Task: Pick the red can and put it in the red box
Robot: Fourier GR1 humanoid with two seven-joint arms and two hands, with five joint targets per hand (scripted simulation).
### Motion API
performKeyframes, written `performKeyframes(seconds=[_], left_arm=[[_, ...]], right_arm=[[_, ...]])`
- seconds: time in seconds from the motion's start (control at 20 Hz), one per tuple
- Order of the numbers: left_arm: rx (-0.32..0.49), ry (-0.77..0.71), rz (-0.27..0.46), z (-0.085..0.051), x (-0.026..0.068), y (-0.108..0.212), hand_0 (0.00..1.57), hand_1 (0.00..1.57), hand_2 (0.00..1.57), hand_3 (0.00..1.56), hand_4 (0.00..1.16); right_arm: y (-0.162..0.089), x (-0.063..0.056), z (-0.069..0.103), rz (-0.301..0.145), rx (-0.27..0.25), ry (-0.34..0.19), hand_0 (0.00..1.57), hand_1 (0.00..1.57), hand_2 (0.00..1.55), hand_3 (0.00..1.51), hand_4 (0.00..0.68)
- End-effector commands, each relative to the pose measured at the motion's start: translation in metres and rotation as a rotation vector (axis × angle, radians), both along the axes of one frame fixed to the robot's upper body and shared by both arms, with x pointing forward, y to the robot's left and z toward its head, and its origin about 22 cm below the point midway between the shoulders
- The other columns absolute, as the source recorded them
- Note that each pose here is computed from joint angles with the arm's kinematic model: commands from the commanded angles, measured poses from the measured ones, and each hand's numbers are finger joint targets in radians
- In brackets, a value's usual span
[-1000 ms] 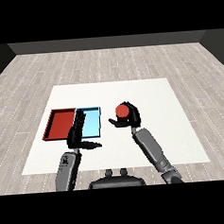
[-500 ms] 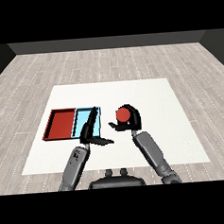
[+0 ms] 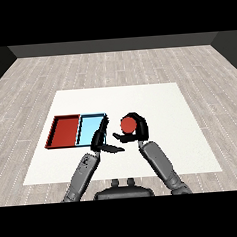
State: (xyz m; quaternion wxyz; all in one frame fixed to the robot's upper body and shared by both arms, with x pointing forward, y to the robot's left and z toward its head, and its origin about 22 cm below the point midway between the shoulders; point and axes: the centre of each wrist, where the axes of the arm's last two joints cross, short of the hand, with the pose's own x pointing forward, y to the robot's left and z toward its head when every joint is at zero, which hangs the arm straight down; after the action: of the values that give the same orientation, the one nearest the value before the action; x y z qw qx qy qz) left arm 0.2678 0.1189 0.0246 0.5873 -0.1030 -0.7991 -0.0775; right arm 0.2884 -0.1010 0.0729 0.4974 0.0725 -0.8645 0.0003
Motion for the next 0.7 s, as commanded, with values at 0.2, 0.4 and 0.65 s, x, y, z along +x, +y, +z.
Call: performKeyframes(seconds=[0.2,0.4,0.65], left_arm=[[0.006,0.064,-0.025,-0.031,-0.0033,-0.026,0.00,0.00,0.00,0.00,0.00],[-0.016,0.066,-0.022,-0.034,-0.0077,0.006,0.00,0.00,0.00,0.00,0.00],[-0.027,0.077,-0.040,-0.015,0.0149,-0.032,0.00,0.00,0.00,0.00,0.00]], right_arm=[[-0.010,-0.001,-0.001,0.024,-0.006,-0.025,1.47,1.47,1.44,1.39,0.654],[0.010,-0.002,0.002,0.036,0.003,-0.028,1.46,1.46,1.43,1.38,0.660],[0.014,-0.004,-0.010,0.070,0.009,-0.037,1.47,1.47,1.44,1.39,0.676]])
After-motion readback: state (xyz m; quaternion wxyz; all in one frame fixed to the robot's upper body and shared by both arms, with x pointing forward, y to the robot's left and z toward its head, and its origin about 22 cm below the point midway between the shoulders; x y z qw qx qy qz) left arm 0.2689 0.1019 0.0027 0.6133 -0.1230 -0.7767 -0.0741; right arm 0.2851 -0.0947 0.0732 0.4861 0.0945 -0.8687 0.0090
